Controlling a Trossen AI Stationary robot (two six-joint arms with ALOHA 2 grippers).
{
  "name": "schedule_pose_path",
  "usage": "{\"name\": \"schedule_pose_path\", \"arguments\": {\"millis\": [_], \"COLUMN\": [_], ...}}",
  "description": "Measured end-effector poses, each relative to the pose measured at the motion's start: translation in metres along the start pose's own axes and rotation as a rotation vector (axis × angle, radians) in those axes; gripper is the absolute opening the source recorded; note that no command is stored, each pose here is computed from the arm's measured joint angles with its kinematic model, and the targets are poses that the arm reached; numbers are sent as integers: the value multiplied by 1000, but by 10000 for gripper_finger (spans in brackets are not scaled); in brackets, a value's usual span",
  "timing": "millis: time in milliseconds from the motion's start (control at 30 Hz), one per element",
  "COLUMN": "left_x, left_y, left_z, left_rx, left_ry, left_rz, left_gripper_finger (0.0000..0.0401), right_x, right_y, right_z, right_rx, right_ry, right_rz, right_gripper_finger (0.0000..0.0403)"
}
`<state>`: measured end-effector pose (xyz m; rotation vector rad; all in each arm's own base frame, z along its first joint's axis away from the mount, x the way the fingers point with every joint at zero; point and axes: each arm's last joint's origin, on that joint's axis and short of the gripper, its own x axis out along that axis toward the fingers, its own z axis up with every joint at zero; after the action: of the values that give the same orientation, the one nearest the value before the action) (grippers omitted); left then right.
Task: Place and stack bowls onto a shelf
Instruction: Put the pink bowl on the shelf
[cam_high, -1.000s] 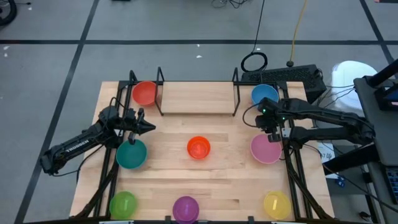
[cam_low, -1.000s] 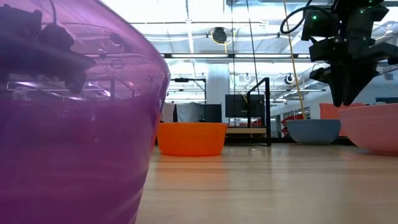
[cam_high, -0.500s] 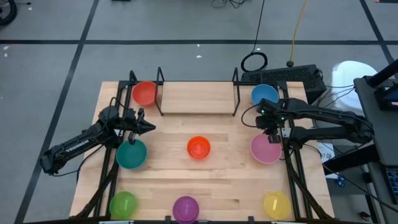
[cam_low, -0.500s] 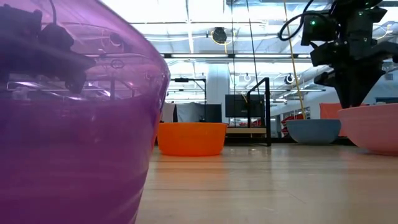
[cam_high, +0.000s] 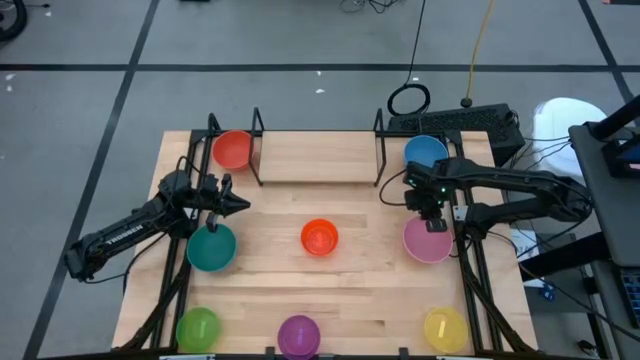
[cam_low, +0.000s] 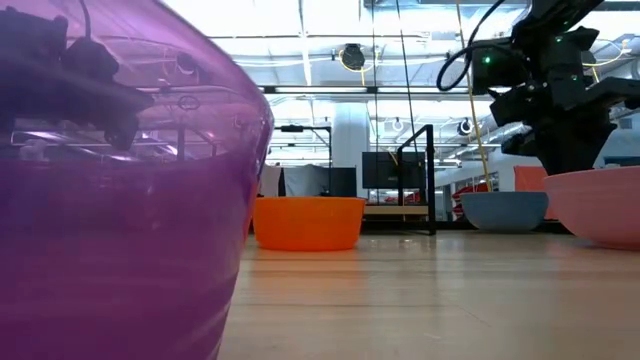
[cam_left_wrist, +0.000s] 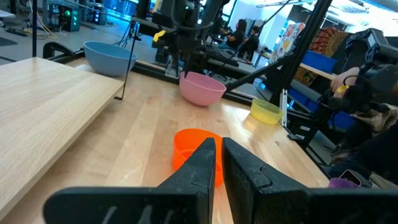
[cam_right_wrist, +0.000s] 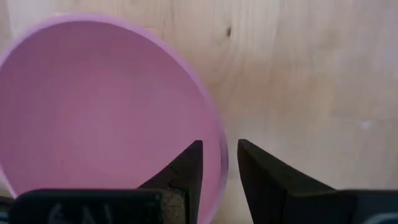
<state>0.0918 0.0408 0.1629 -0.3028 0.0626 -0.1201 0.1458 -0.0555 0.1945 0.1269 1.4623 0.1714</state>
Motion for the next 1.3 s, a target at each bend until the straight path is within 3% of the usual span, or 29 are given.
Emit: {"name": "schedule_pose_path", "arguments": {"millis": [333,567,833,1033,1300], "left_x": [0,0,0,0,0], "left_y": [0,0,0,0,0], "left_z": [0,0,0,0,0], "left_rx": [0,0,0,0,0], "left_ry": [0,0,0,0,0], "left_rz": [0,0,0,0,0], "left_gripper_finger": [33,33,33,33,33], "right_x": [18,18,16,-15,-101], "right_y": [-8,-10,-8,3,21], "right_z": [5,12,22,49,94], "right_rx": [0,-31,-40,-39,-61], "right_ry": [62,-8,-48,-130,-479], "right_rz": [-8,-12,-106,-279,-437], "right_gripper_finger": [91,11,2,1,1]}}
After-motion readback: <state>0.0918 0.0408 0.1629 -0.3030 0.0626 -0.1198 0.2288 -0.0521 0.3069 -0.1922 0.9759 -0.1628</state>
